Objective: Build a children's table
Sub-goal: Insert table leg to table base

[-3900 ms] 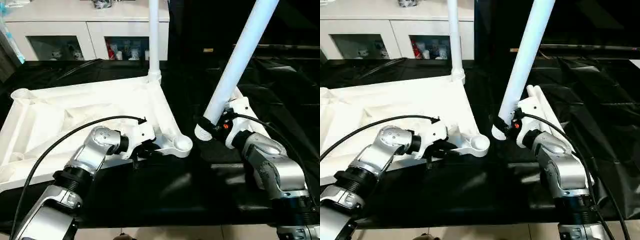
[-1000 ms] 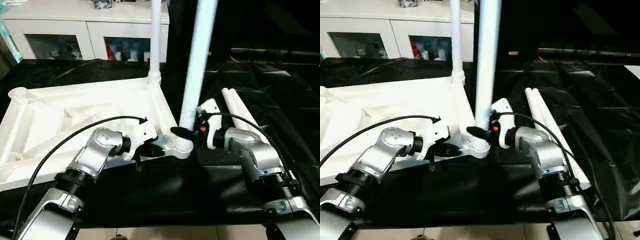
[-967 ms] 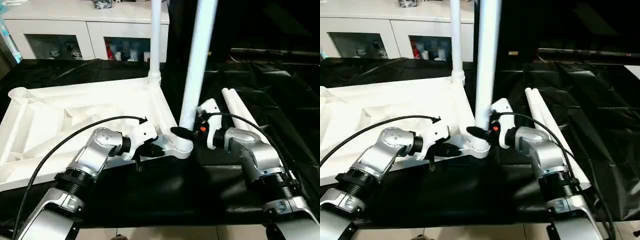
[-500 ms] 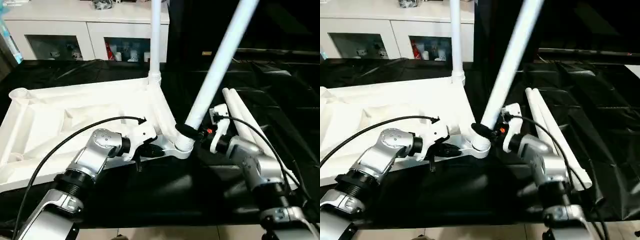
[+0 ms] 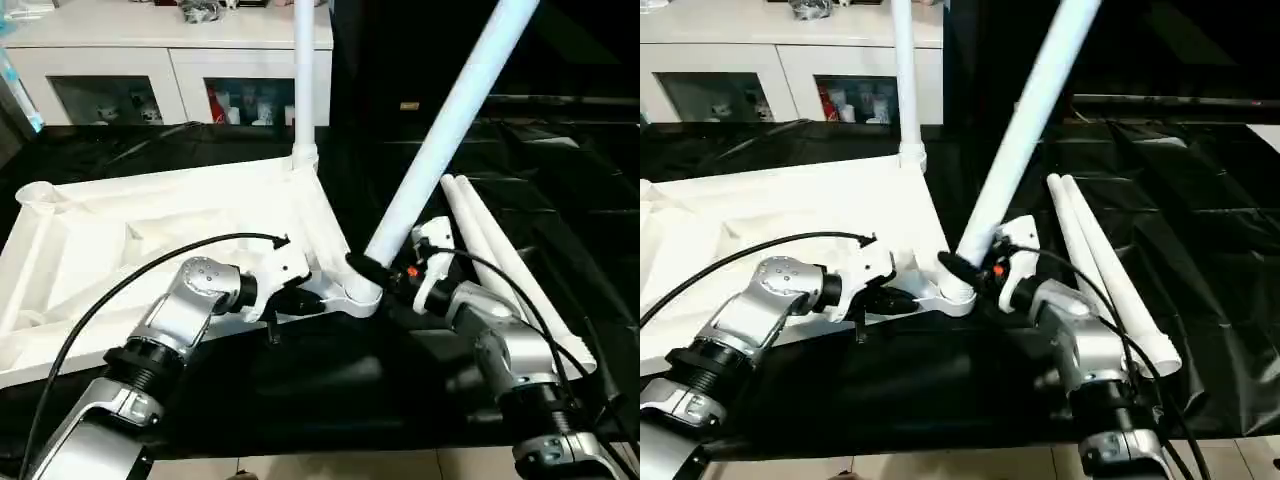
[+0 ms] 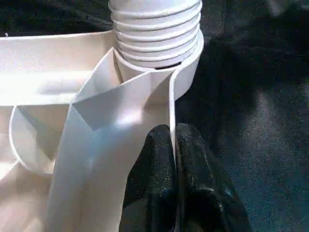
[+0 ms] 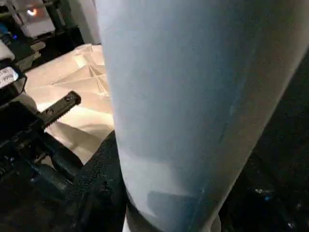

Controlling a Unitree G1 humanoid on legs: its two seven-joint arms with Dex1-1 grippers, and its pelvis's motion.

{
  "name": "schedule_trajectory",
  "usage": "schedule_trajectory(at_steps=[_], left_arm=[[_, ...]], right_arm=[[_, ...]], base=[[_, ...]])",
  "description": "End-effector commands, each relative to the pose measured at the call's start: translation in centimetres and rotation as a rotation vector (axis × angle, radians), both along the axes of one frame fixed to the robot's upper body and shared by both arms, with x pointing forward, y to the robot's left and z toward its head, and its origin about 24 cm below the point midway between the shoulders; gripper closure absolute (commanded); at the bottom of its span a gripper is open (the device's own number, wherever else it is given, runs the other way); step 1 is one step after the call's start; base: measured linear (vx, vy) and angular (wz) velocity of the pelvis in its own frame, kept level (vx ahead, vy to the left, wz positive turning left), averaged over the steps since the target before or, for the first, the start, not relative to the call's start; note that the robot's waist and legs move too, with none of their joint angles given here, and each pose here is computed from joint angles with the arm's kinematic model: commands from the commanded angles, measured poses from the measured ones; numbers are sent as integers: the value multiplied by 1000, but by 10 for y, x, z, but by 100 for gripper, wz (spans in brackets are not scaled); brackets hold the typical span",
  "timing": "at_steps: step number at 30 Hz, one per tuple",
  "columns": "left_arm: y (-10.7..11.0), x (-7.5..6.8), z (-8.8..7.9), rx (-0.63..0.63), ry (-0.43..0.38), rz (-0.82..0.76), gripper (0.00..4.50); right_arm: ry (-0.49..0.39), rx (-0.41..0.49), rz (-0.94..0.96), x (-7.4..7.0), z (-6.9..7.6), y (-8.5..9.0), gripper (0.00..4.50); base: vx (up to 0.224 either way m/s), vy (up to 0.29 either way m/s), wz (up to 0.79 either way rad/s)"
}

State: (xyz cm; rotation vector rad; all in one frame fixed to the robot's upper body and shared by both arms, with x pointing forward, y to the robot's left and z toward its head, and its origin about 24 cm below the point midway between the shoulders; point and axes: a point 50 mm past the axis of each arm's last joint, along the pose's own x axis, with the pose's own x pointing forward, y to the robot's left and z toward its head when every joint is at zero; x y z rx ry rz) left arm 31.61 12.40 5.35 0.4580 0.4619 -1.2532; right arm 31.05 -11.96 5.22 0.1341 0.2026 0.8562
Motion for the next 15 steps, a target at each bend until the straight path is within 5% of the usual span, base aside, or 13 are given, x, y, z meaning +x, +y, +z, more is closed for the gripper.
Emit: schedule_trajectory(at_steps=[1,15], left_arm=[[6,-3,1,37,-16,-19,450],[5,-11,-3,93,-21,-84,450]], right_arm=[[93,-133,33,-8,-25,-1,259],[116,-250,161,-2,-28,2,259]], base=[[0,0,0],[0,0,0]])
